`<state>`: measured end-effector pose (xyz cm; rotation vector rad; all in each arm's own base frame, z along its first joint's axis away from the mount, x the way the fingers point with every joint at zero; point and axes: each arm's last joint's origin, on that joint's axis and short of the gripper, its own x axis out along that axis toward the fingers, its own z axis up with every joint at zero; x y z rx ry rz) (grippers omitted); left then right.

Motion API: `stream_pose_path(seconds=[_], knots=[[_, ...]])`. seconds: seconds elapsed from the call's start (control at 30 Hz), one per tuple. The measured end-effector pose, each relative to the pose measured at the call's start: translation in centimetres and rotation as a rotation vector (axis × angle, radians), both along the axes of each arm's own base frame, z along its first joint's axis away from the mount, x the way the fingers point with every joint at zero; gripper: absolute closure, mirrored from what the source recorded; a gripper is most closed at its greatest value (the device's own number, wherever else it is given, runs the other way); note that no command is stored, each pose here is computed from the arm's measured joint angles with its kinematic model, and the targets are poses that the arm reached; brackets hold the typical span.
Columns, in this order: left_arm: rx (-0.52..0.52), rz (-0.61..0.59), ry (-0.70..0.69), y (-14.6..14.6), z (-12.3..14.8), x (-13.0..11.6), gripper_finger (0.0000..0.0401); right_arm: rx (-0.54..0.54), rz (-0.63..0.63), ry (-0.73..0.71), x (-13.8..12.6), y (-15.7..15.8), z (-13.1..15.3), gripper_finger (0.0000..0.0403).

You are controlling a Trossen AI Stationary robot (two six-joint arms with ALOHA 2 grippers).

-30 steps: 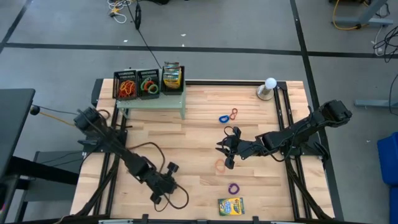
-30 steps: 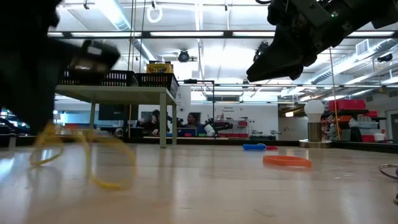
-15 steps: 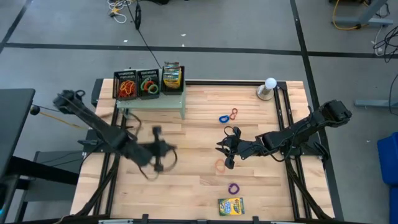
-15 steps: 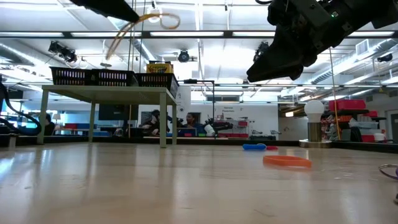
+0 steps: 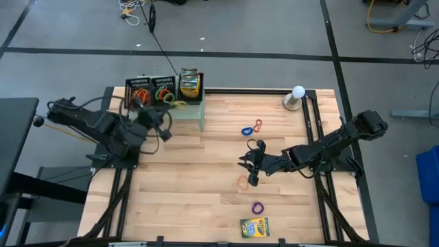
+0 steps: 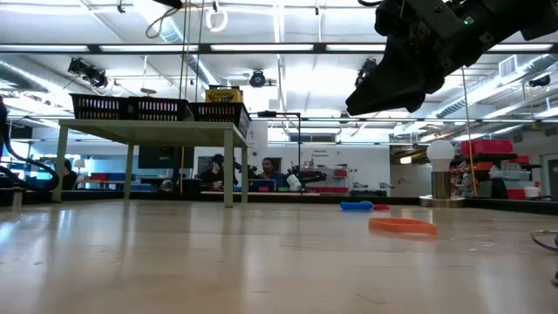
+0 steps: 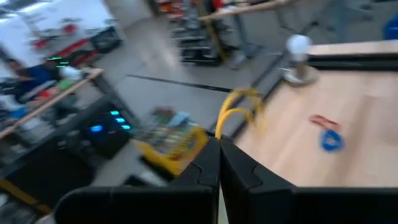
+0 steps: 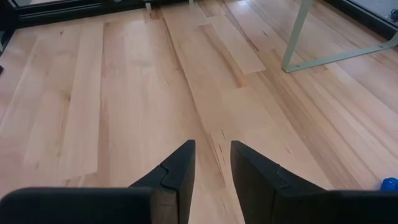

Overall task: Pick & Place Office Desk Supplies
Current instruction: Put the yellow rubber band into the left black bin on the shelf

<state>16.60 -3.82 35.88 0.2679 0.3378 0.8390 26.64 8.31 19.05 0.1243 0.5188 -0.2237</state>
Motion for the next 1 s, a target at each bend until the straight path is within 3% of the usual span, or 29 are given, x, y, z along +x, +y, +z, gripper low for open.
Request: stream_pose_path(seconds=[0.17,0.4,0.6,1.0], knots=[[0.007,0.145,0.0,2.2,0.8,-1.1,0.0397,0.0,0.0,0.0,0.0,0.0,0.0,0.0291],[-0.045,0.435,0.028,6.1,-0.3,-3.9,0.0398,-0.001,0.0,0.004,0.0,0.0,0.0,0.0291],[-0.044,0.646,-0.022,7.5,-0.9,-6.4,0.0398,-0.002,0.0,0.008,0.0,0.0,-0.1,0.0291],[0.055,0.84,0.05,8.7,-7.8,-7.4,0.0398,-0.003,0.0,0.008,0.0,0.0,-0.1,0.0291]])
